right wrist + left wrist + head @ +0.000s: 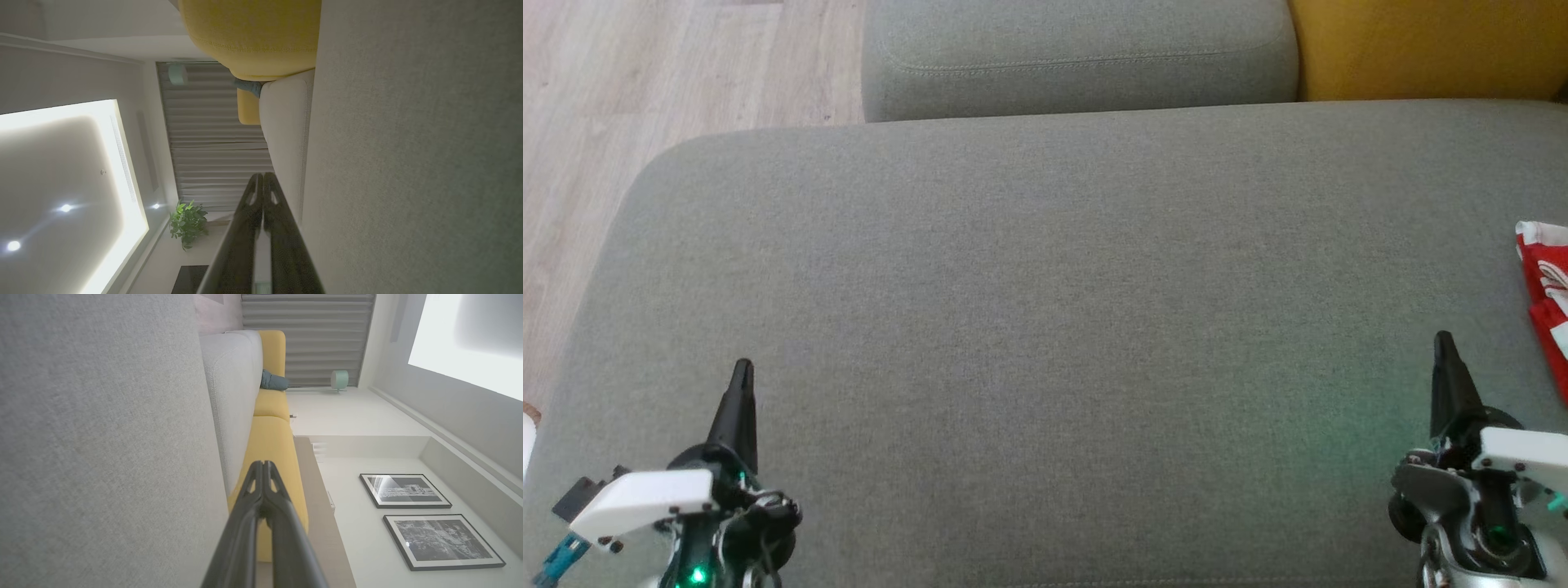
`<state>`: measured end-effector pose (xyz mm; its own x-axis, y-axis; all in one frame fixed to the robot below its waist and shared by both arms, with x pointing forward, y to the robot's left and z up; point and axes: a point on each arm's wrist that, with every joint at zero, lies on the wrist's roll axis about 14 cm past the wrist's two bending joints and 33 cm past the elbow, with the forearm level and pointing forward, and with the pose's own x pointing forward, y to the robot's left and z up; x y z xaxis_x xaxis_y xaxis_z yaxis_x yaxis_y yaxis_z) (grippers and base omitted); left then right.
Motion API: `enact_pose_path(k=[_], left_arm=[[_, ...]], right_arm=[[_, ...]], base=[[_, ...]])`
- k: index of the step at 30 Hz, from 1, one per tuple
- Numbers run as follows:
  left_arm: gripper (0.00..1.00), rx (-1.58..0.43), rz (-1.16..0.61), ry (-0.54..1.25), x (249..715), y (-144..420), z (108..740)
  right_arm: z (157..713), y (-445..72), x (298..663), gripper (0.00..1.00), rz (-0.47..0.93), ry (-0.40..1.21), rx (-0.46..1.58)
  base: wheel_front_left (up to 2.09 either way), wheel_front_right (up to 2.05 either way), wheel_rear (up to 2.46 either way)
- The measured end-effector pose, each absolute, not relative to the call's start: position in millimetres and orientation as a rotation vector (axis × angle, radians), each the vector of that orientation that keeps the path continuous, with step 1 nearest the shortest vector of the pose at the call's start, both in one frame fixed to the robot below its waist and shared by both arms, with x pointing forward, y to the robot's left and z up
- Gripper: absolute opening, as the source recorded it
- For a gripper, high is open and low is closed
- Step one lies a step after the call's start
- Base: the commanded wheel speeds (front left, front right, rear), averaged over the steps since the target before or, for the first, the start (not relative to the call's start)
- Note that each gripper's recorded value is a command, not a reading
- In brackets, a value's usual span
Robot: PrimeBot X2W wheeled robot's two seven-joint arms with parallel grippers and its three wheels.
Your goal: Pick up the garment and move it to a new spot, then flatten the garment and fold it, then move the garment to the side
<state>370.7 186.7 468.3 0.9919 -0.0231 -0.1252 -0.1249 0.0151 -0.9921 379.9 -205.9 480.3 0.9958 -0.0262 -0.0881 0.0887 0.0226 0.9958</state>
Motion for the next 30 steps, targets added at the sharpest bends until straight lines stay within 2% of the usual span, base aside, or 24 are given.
enact_pose_path(k=[30], left_arm=[[0.00, -1.582, 0.062, 0.098, 373.5, 186.8, 474.2]], right_arm=[[485.3, -207.0, 380.6, 0.00, -0.078, 0.033, 1.575]], base=[[0.00, 0.00, 0.00]])
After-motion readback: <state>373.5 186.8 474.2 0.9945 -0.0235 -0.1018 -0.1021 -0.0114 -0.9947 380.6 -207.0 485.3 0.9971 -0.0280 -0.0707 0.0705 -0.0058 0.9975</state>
